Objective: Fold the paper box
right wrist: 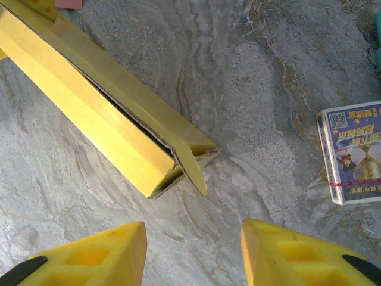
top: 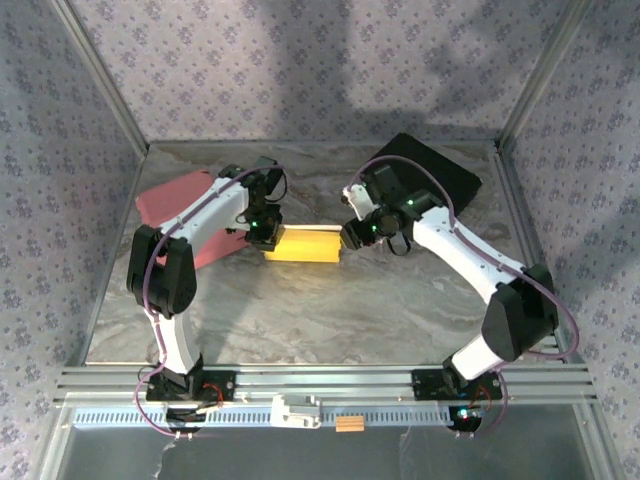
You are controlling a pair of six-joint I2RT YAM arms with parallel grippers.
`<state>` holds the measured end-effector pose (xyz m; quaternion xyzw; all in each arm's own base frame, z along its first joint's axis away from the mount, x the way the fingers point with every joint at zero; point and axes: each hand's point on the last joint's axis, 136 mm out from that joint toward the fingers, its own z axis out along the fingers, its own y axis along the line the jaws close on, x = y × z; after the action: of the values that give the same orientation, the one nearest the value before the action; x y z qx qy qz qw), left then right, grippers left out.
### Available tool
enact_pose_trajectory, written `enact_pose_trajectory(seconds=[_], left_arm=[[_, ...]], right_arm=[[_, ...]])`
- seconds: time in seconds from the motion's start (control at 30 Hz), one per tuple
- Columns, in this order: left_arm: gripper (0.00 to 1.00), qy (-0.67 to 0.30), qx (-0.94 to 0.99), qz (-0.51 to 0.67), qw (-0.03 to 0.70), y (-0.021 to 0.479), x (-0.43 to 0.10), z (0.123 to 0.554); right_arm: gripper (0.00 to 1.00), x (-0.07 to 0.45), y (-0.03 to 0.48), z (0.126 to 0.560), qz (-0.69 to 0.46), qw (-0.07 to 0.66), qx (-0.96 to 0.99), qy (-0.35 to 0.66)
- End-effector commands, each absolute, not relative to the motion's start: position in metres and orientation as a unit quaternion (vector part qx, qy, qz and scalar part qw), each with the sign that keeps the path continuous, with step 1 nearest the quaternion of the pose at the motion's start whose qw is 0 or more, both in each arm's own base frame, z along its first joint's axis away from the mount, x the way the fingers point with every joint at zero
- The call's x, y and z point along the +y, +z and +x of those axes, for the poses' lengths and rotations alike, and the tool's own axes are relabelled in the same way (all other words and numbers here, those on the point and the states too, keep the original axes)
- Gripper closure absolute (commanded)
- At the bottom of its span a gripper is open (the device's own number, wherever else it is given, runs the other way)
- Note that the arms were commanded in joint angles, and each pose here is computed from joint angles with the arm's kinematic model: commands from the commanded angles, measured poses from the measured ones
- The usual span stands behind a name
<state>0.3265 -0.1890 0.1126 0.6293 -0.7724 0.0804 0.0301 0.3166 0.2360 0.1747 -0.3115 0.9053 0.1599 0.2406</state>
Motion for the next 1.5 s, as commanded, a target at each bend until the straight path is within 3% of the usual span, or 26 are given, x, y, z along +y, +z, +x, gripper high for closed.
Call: enact_pose_trajectory(seconds=[0.0,0.17,0.83,0.97,1.17,1.47], left_arm=[[0.62,-0.023,-0.506,0.862,0.025,0.119,-0.157,0.295],[0.6,-0.019,-0.51,0.86,0.025,0.12,-0.158,0.297],[0.58,-0.012,-0.519,0.854,0.027,0.12,-0.16,0.3],[0.58,-0.01,-0.518,0.855,0.025,0.12,-0.16,0.3],[0.58,-0.008,-0.518,0.855,0.024,0.12,-0.16,0.301],[0.58,-0.007,-0.518,0.855,0.025,0.118,-0.161,0.302]], right_arm=[[0.53,0.238,0.181,0.325,-0.33,0.247,0.9,0.143],[0.53,0.248,0.181,0.335,-0.337,0.245,0.897,0.147],[0.8,0.252,0.171,0.34,-0.335,0.217,0.905,0.145],[0.81,0.252,0.171,0.34,-0.333,0.217,0.906,0.143],[0.74,0.254,0.171,0.34,-0.336,0.219,0.905,0.144],[0.89,0.257,0.169,0.342,-0.333,0.216,0.907,0.142]])
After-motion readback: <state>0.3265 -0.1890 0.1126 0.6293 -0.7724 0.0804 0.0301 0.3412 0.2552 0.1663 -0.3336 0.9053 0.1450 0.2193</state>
